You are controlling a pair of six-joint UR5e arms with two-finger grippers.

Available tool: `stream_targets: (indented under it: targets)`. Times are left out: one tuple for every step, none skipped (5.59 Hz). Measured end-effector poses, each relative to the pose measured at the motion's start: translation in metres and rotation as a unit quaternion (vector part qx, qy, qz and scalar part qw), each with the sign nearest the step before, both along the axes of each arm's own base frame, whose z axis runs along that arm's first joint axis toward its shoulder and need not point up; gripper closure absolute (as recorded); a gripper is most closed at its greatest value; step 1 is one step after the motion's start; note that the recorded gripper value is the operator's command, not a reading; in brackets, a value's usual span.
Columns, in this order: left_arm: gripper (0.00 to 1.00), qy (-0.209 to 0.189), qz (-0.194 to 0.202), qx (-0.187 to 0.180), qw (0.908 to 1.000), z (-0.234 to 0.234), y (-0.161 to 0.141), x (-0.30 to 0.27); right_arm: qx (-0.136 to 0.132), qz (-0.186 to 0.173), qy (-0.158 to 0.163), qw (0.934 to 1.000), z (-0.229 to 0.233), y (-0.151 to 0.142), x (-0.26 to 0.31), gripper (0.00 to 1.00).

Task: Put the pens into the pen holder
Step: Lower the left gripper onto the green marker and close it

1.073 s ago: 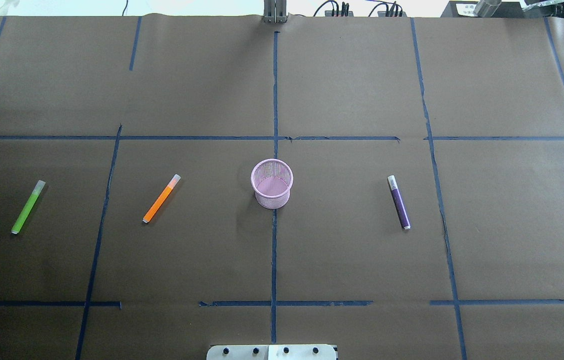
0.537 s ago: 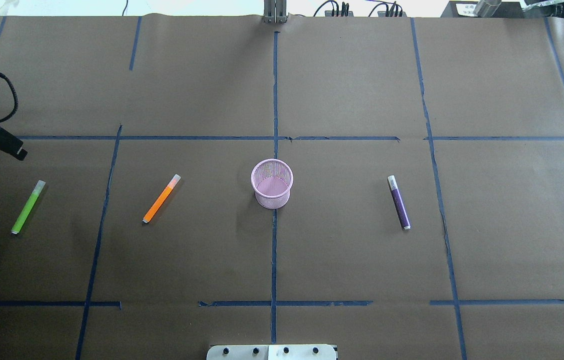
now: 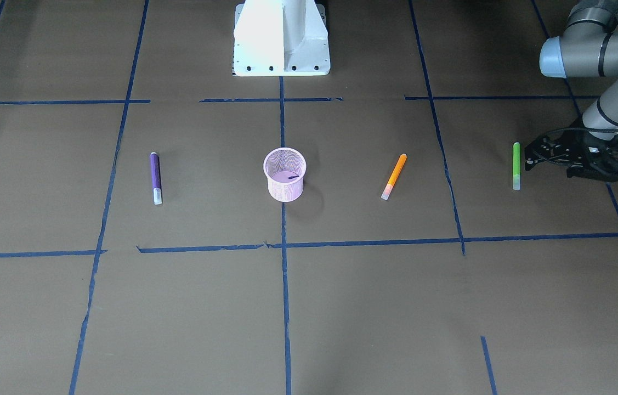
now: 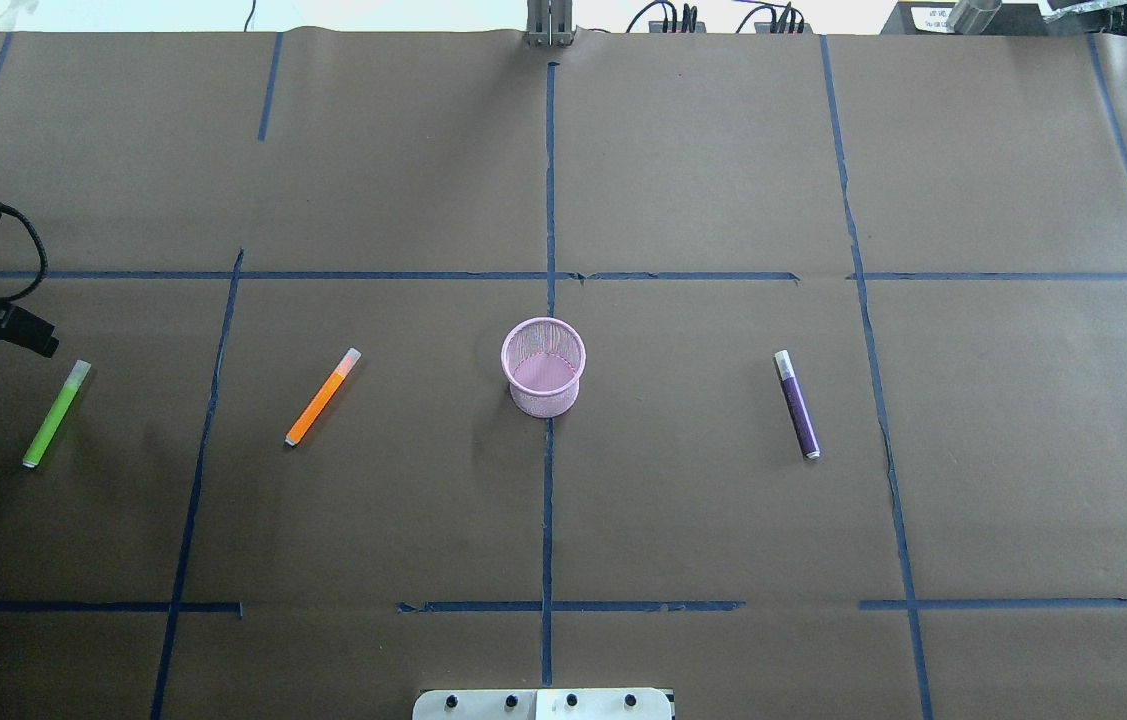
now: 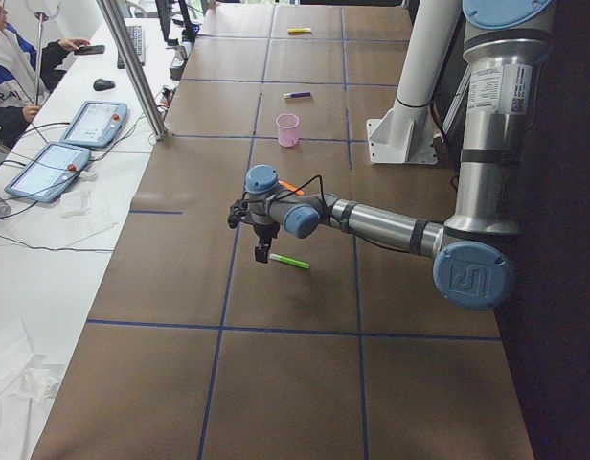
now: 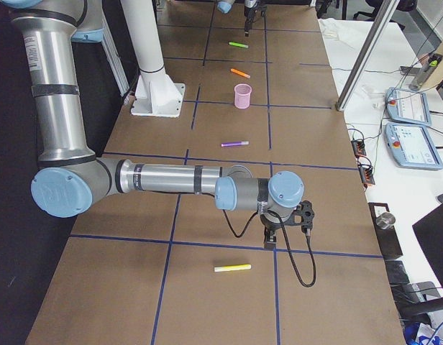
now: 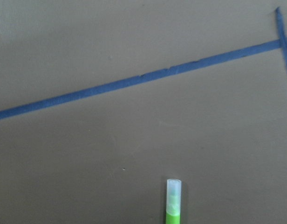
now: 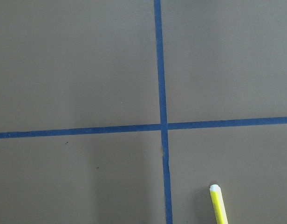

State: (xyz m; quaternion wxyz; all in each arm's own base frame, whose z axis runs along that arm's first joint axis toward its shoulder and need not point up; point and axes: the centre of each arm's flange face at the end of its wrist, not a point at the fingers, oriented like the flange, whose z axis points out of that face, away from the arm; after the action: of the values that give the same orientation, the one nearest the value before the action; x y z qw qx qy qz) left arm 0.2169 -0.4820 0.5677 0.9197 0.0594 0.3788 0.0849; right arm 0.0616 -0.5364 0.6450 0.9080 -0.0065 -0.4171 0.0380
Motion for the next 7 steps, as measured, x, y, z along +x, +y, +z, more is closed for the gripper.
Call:
stream_targets:
  targets:
    - [0.00,0.005,-0.016,0.001,0.9999,0.023,0.005,0.020,-0.001,0.000,0.000,1.0000,0.001,0.002,0.000,0.00]
    - [0.00,0.010,-0.021,0.001,0.9997,0.029,0.010,0.034,-0.001,0.000,-0.001,1.0000,0.001,0.002,-0.001,0.00]
    - [0.07,0.013,-0.021,0.002,0.9997,0.028,0.012,0.041,-0.002,0.000,-0.001,1.0000,0.002,0.002,-0.001,0.00]
    - [0.19,0.014,-0.017,0.003,0.9998,0.027,0.015,0.047,-0.003,0.000,-0.001,1.0000,0.003,0.002,-0.001,0.00]
    - [0.37,0.014,-0.013,0.004,0.9998,0.026,0.017,0.050,-0.004,0.000,-0.001,1.0000,0.003,0.003,-0.001,0.00]
    - [0.61,0.015,-0.012,0.005,0.9998,0.025,0.018,0.051,-0.005,0.000,-0.001,1.0000,0.004,0.003,-0.001,0.00]
    - [0.80,0.016,-0.012,0.007,0.9998,0.023,0.021,0.049,-0.005,0.000,-0.001,1.0000,0.004,0.002,-0.001,0.00]
